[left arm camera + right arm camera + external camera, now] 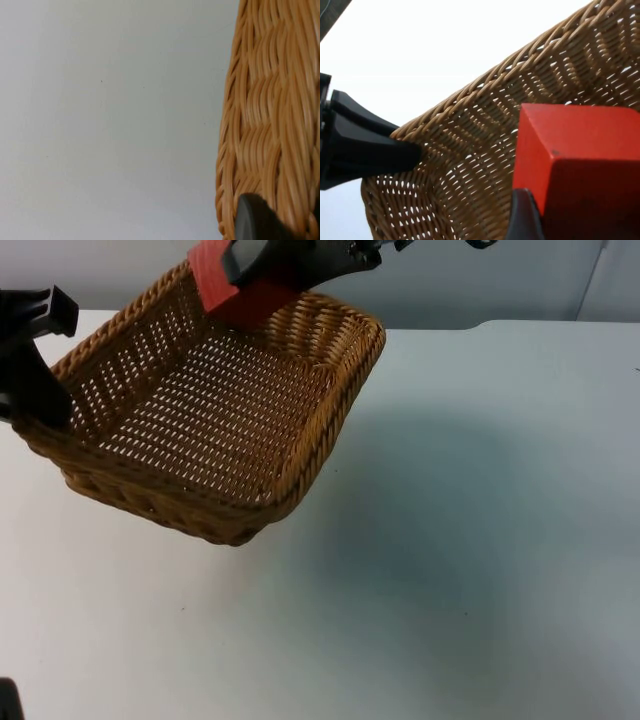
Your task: Pick up the basket with the left hand and place the cube into the basket with the right hand.
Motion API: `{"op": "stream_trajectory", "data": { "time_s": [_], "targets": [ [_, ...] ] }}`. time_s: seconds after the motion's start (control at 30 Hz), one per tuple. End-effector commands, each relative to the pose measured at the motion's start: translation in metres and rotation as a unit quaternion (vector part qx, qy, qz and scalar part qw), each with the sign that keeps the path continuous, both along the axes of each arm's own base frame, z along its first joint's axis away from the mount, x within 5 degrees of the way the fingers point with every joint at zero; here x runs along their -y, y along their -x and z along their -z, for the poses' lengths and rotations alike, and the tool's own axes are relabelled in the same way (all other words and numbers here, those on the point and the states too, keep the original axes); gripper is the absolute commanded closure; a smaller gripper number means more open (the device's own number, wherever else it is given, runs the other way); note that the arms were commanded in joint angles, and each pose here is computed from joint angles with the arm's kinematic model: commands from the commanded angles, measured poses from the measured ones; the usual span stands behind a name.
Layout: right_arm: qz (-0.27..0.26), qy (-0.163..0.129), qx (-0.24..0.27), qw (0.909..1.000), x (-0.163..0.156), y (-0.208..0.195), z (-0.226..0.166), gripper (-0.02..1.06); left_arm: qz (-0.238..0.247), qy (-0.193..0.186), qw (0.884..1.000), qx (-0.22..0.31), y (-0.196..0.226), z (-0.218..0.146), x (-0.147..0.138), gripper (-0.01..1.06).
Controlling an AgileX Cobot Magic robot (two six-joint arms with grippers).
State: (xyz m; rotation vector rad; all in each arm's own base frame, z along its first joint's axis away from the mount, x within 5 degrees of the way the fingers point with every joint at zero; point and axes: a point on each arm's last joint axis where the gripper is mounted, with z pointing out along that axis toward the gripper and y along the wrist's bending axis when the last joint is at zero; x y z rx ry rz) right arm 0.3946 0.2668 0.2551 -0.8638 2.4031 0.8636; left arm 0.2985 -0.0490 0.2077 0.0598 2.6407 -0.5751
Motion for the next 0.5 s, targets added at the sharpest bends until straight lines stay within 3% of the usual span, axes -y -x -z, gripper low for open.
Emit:
{"op": "stream_trajectory", "data": {
  "time_s": [0.0, 0.17, 0.47],
  "targets": [
    [0.003, -0.004, 0.006, 1.0000, -0.002, -0.002, -0.002, 0.46, -0.015, 0.010, 1.000, 0.015, -0.002, -0.007, -0.001, 1.05],
    [0.018, 0.001, -0.027, 0.9995, -0.004, -0.006, 0.017, 0.42, -0.015, 0.010, 1.000, 0.015, -0.002, -0.007, -0.001, 1.05],
    [0.025, -0.004, -0.030, 0.9992, -0.004, -0.008, 0.017, 0.42, -0.015, 0.010, 1.000, 0.015, -0.002, -0.007, -0.001, 1.05]
  ]
}}
